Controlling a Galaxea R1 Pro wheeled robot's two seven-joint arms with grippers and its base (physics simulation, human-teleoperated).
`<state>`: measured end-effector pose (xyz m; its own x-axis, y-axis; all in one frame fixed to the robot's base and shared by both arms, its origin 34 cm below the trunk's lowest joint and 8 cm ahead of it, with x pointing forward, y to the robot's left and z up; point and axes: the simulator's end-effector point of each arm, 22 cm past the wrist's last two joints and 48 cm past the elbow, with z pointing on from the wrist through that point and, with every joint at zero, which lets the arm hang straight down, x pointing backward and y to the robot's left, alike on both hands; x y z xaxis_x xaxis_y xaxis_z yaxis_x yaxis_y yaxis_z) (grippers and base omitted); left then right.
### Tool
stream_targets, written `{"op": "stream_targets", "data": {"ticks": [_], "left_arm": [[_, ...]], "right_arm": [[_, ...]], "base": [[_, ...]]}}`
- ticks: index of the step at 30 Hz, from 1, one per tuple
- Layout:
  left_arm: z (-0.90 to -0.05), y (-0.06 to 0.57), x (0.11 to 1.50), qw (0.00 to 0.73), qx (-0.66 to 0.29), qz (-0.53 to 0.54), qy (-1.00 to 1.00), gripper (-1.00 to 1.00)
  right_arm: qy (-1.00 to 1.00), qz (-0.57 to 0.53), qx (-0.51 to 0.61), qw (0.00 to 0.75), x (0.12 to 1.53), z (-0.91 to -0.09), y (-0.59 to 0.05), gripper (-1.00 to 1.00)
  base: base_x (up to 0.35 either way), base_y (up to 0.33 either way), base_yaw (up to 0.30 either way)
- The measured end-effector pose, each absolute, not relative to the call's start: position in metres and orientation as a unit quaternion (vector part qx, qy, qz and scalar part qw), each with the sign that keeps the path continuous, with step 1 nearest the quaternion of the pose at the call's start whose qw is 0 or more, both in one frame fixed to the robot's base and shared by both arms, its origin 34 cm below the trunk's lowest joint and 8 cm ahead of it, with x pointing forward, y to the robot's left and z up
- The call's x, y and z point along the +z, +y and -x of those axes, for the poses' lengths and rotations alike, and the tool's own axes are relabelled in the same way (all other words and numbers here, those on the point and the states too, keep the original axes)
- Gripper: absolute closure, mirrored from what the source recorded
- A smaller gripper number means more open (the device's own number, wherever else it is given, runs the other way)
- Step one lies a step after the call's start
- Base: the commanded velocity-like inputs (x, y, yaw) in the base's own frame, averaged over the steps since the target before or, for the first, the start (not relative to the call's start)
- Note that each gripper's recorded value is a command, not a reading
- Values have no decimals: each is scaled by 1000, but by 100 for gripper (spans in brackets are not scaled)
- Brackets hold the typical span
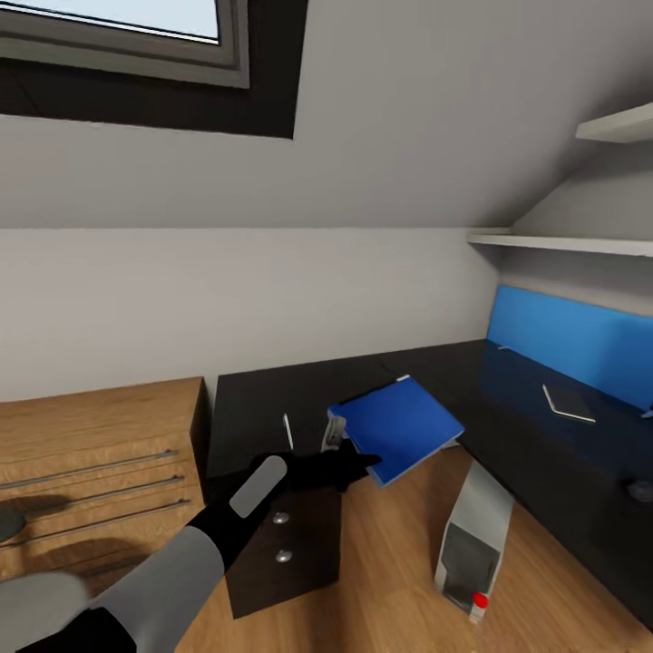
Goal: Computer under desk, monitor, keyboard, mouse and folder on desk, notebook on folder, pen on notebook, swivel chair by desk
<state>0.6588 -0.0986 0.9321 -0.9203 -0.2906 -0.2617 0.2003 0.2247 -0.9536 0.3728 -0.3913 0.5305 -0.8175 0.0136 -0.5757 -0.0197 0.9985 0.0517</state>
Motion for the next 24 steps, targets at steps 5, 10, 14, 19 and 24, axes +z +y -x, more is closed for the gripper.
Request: {"op": "stream_targets", "data": {"ticks": [5,10,14,19,24], "left_arm": [[-658,-99,937,194,-621,31,759,100],[-657,-98,939,192,-619,33,761,100],[-658,-94,933,187,-612,43,767,100],[-657,-86,932,179,-621,59,761,100],[-656,-84,936,173,-633,69,752,100]], "right_arm": [[953,2,27,302,539,-373,-392,-100],[953,2,27,302,547,-373,-392,-100],[953,2,27,302,554,-373,-392,-100],[953,2,27,302,562,-373,-391,-100],[958,4,28,286,561,-360,-389,-100]], "base": [[0,0,-298],[0,0,-298],[0,0,-298],[0,0,-298],[0,0,-298]]}}
